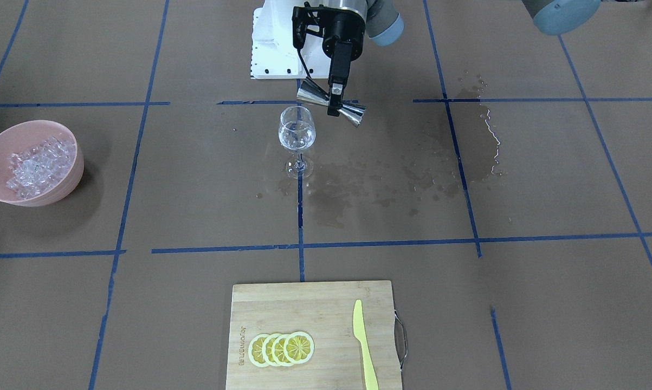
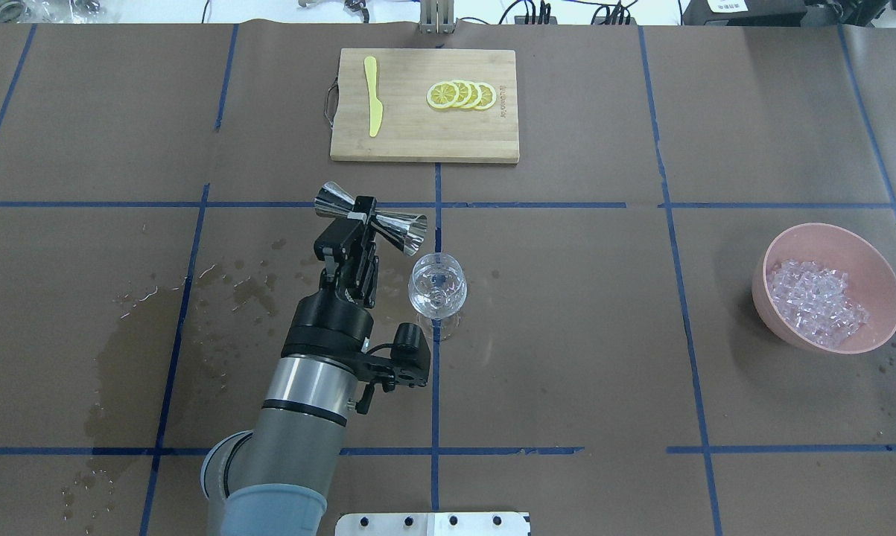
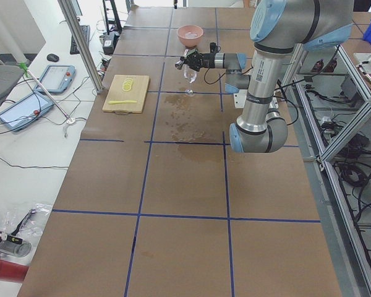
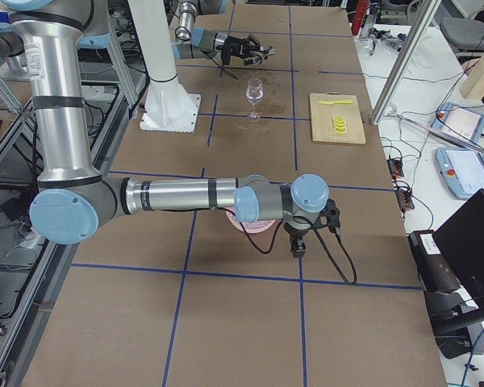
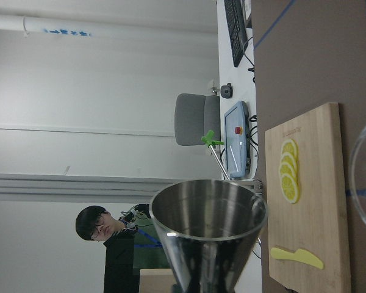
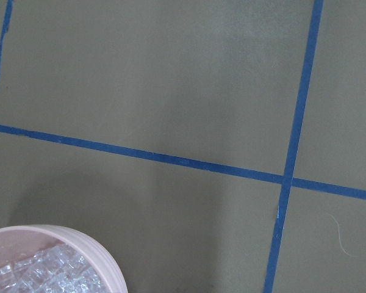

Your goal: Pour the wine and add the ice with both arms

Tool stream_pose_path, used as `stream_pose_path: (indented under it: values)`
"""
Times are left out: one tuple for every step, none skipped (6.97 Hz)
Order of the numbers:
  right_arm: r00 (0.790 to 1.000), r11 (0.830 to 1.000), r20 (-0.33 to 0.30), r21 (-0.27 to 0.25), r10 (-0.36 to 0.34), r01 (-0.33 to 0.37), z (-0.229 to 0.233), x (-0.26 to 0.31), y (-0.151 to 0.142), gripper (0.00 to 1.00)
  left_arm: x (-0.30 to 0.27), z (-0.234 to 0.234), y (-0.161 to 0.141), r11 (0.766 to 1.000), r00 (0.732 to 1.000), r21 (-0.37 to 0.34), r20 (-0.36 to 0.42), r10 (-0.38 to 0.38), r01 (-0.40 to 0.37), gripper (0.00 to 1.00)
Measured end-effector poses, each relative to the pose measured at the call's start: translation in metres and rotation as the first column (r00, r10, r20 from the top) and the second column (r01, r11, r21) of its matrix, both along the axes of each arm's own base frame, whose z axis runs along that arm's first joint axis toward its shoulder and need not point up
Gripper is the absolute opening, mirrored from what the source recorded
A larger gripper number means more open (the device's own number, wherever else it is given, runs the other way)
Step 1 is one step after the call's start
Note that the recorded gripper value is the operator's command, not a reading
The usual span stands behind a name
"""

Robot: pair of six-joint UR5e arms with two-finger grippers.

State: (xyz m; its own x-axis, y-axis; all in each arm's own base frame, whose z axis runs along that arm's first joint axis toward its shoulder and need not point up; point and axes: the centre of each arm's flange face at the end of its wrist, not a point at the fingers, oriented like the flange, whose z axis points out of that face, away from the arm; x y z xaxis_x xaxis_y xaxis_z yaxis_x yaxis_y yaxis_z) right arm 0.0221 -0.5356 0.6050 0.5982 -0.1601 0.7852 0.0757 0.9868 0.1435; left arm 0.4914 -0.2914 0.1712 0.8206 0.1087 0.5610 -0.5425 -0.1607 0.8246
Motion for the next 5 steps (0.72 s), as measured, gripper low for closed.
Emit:
stream_pose_path:
  values:
    - [1.000, 1.000, 0.000, 0.001, 0.000, 0.000, 0.000, 0.000, -0.001, 1.00, -0.020, 0.014, -0.008, 1.000, 0.992, 0.009, -0.126, -0.016, 0.017, 0.00]
    - [1.000, 1.000, 0.000, 0.005, 0.000, 0.000, -0.002, 0.000, -0.001, 1.00, -0.034, 0.036, -0.012, 1.000, 0.969, 0.002, -0.247, -0.018, 0.019, 0.00]
    - [1.000, 1.000, 0.000, 0.013, 0.000, 0.000, -0.006, 0.000, -0.002, 1.00, -0.045, 0.071, -0.013, 1.000, 0.930, -0.013, -0.369, 0.002, -0.007, 0.00]
    - [1.000, 1.000, 0.001, 0.025, 0.000, 0.000, -0.012, 0.000, -0.004, 1.00, -0.063, 0.119, -0.012, 0.998, 0.873, -0.019, -0.486, 0.040, -0.057, 0.00]
    - [1.000, 0.999, 0.001, 0.042, 0.001, -0.001, -0.020, 0.000, -0.004, 1.00, -0.090, 0.173, -0.010, 0.993, 0.819, -0.025, -0.569, 0.078, -0.112, 0.00]
